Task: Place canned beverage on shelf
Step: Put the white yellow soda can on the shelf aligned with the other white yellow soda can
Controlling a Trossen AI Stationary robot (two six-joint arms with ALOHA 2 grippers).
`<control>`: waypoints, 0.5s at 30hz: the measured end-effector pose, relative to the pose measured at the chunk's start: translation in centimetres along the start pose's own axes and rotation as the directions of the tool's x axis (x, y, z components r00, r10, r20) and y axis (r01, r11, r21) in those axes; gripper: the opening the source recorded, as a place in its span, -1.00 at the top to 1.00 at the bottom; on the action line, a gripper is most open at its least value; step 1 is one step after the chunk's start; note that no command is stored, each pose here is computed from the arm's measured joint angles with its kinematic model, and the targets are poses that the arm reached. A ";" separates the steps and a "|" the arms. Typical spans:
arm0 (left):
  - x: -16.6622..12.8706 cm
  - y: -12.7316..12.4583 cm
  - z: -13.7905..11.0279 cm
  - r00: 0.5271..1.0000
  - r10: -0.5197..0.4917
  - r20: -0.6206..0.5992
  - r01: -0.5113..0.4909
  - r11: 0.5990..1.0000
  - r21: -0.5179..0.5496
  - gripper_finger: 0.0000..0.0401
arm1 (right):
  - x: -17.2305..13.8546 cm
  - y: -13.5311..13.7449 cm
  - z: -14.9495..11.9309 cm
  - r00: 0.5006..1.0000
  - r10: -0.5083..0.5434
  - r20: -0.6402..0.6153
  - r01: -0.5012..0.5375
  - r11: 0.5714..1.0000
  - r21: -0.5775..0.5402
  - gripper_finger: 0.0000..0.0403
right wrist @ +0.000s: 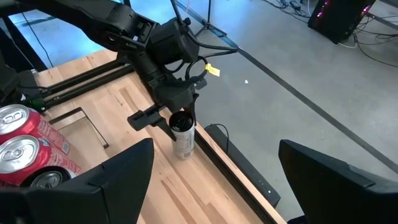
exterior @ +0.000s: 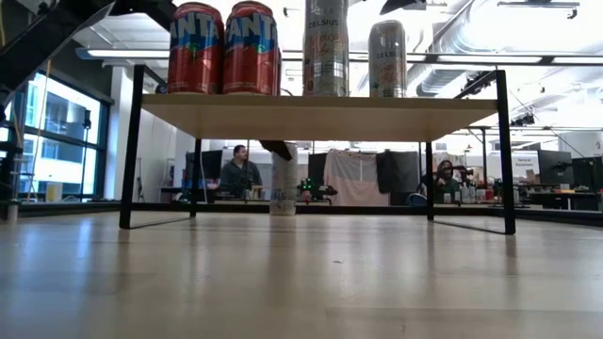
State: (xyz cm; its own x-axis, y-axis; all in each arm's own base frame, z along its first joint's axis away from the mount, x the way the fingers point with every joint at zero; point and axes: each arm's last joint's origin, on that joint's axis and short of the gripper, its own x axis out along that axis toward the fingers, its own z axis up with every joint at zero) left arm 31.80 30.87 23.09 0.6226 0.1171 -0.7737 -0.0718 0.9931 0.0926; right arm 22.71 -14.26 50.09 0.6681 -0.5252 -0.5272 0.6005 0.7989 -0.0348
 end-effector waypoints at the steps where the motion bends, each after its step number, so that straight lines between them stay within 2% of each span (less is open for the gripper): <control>1: -0.1 -0.1 0.1 1.000 0.005 -0.003 -0.005 1.000 -0.005 -0.21 | 0.0 0.0 0.0 1.000 0.000 0.000 0.000 1.000 -0.001 -0.64; 8: -2.4 -0.8 1.5 0.996 0.084 0.008 -0.084 0.996 -0.022 -0.21 | 0.0 0.0 0.0 1.000 0.000 0.001 0.000 1.000 -0.002 -0.64; 15: -4.9 -2.0 3.1 0.992 0.112 0.063 -0.107 0.991 -0.078 -0.21 | 0.0 0.0 0.0 1.000 -0.001 0.001 0.001 0.999 -0.036 -0.64</control>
State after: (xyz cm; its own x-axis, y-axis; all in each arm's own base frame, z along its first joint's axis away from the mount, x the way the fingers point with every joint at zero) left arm 31.30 28.36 28.59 0.6581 0.2276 -0.7177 -0.1988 0.9719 0.1259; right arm 22.69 -14.26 50.10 0.6681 -0.5258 -0.5265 0.5848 0.8085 -0.0654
